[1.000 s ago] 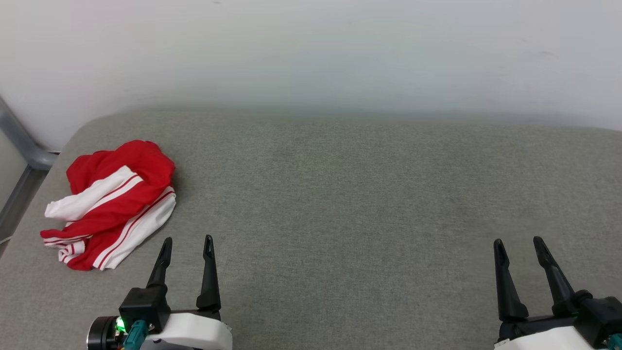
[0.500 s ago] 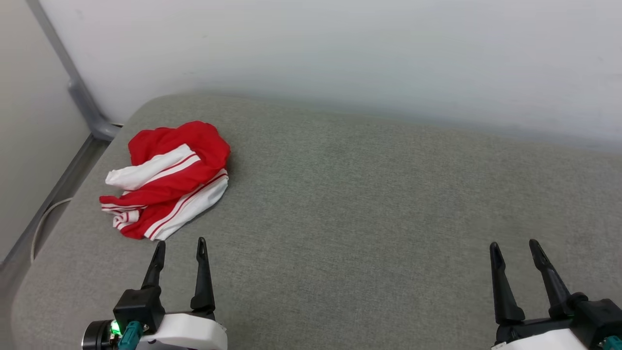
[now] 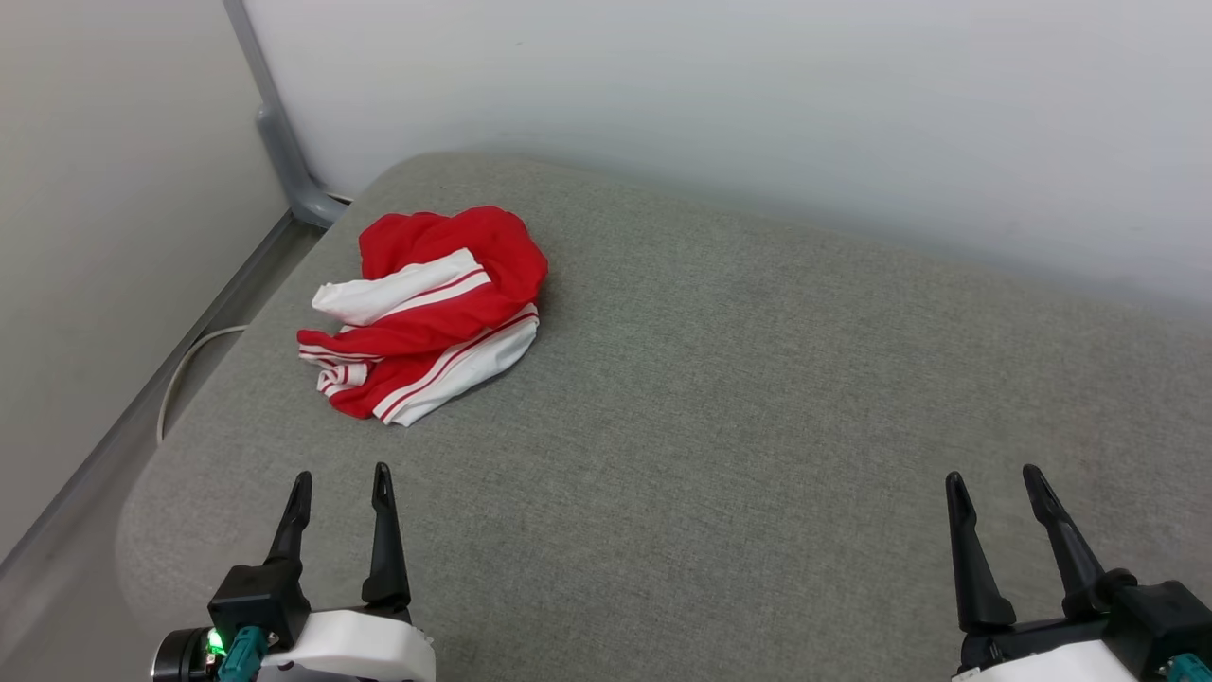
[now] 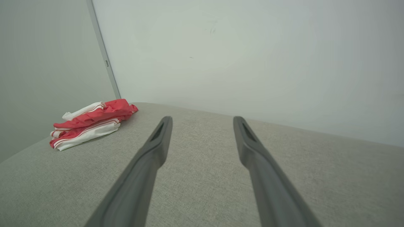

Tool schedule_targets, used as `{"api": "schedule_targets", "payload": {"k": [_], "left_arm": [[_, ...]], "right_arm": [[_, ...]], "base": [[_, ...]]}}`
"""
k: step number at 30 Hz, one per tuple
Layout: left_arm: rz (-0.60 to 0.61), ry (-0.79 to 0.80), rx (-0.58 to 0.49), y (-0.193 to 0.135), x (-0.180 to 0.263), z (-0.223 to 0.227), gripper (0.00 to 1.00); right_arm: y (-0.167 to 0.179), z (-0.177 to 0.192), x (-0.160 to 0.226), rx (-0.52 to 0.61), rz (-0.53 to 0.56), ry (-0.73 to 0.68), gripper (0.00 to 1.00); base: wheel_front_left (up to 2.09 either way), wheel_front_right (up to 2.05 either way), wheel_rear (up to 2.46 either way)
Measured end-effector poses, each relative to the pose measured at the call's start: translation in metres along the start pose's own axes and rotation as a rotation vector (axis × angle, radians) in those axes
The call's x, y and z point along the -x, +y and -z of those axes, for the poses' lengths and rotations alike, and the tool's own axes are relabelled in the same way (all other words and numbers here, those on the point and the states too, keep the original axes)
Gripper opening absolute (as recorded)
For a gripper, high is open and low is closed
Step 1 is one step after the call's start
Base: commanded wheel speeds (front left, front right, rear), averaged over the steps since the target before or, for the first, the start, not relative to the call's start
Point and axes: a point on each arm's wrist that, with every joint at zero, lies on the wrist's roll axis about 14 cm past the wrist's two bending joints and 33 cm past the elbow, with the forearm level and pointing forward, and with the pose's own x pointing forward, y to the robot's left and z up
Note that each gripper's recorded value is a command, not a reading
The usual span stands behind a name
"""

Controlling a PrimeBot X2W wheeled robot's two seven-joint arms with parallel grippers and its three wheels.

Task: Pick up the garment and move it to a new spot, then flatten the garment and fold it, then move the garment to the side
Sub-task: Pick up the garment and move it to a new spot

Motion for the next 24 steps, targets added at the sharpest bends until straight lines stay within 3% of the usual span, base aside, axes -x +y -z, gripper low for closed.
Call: {"api": "schedule_targets", "payload": {"k": [16,24], "left_arm": [[-0.077,0.003,0.007,0.026,0.001,0.000,1.00],[-0.059,-0.129,-0.030,0.044,-0.070,-0.043,1.00]], "right_arm": [[0.010,0.004,-0.008,-0.001,-0.035,0.006,1.00],[-0.007,0.008,-0.022,0.043,-0.009,-0.005,1.00]], "base": [[0.00,0.00,0.00],[0.00,0.00,0.00]]}}
